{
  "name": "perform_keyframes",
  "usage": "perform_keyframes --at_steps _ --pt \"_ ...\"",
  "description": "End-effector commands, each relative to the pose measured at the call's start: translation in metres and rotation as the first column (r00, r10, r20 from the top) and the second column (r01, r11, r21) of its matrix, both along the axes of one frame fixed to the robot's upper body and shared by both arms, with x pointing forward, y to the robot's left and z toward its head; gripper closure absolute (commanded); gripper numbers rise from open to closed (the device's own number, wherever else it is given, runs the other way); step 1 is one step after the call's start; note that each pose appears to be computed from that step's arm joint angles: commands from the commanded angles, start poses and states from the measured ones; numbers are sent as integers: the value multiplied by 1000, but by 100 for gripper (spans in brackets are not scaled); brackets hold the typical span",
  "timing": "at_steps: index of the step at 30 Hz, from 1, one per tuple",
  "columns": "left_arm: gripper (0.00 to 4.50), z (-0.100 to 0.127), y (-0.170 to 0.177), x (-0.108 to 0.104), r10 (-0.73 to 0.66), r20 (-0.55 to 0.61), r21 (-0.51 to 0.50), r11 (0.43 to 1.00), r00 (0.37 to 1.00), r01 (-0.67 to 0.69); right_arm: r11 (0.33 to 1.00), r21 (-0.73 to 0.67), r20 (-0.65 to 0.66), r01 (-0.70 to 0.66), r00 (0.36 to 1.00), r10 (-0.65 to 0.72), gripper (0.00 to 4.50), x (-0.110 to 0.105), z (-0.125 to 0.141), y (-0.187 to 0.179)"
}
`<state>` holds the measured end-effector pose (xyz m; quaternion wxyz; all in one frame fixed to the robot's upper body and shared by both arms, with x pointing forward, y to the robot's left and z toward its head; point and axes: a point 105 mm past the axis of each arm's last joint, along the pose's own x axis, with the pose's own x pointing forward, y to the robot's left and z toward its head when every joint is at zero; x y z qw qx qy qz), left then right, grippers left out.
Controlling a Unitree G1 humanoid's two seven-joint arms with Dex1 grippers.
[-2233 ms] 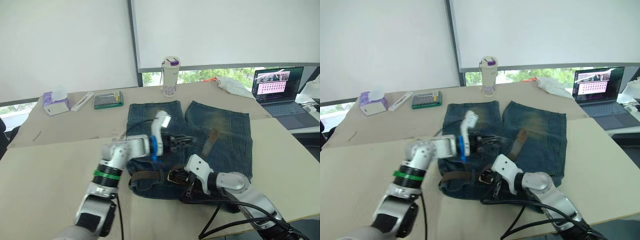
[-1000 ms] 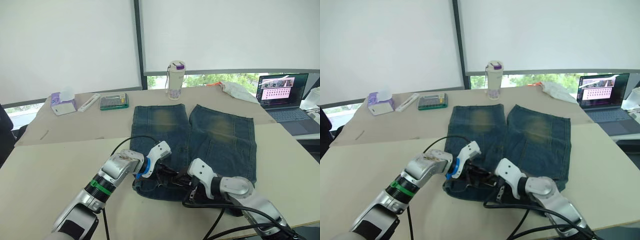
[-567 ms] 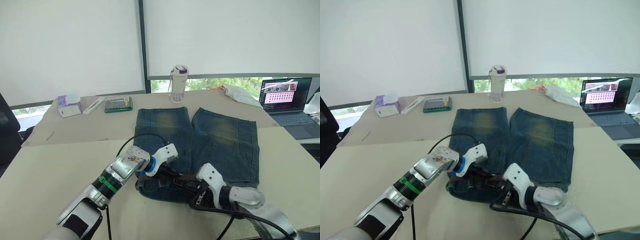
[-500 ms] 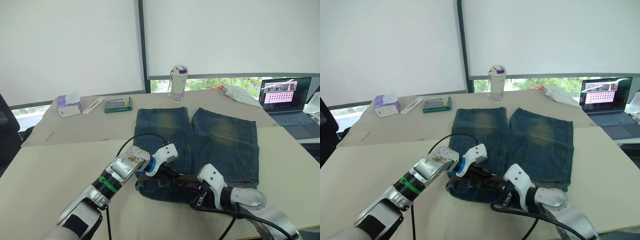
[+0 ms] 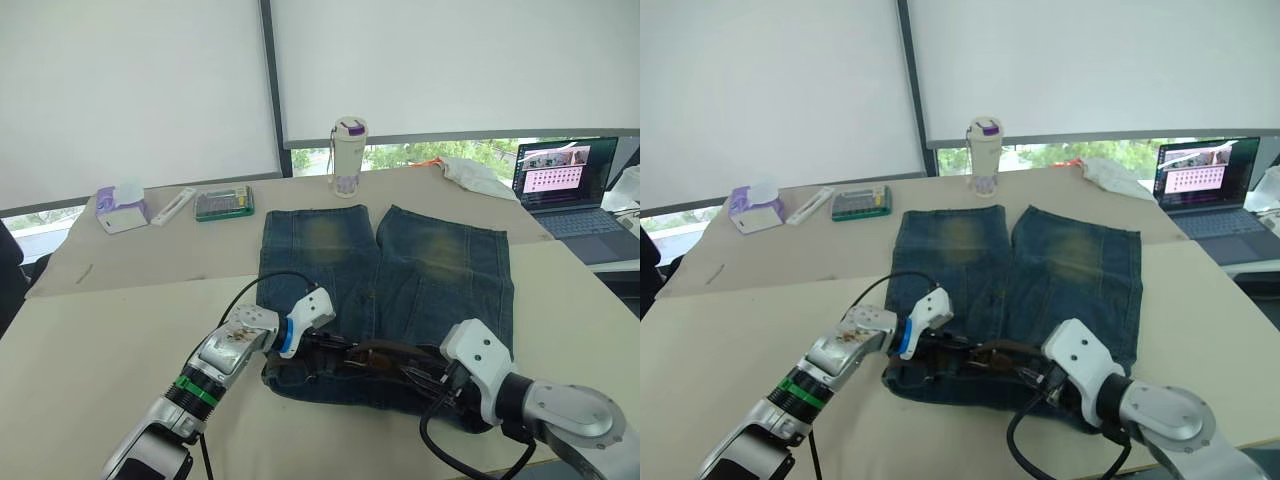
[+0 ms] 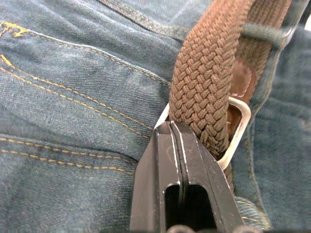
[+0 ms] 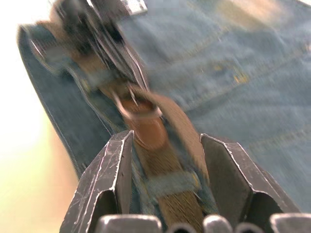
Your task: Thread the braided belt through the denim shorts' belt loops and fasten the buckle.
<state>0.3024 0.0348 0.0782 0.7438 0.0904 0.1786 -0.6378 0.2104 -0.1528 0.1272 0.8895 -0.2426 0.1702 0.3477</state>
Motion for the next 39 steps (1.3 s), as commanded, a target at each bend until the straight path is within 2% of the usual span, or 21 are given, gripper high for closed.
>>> perform_keyframes --at_steps 1,5,8,15,17,22,23,33,36,39 --pt "450 33 3 7 12 45 -89 996 999 -8 996 -82 25 37 999 -35 204 1 -1 -12" --pt "450 59 6 9 0 73 -130 991 997 9 976 -191 33 106 994 -102 204 5 -13 -33" --pt "366 71 3 -1 -73 152 -107 990 986 90 971 -197 41 135 991 -129 201 4 -12 -41" --pt "128 87 -16 -19 -214 306 -46 970 928 239 966 -209 22 152 988 -151 201 1 -19 -50" --pt "63 90 -23 -23 -249 334 -30 961 909 274 967 -206 19 150 989 -149 259 0 -19 -50" --pt "60 94 -43 -22 -335 422 29 934 842 357 964 -229 22 137 991 -135 427 -2 -16 -53" --pt "60 95 -48 -22 -355 437 42 926 826 375 964 -228 34 135 991 -131 448 0 -13 -52" --pt "60 100 -96 -22 -520 528 178 841 672 511 966 -258 85 -3 996 26 448 19 11 -28" --pt "143 96 -102 -20 -546 540 217 825 640 521 965 -260 93 -24 994 49 450 25 16 -23" --pt "244 88 -107 -19 -562 554 257 817 614 516 966 -257 97 -37 993 64 450 27 18 -17"
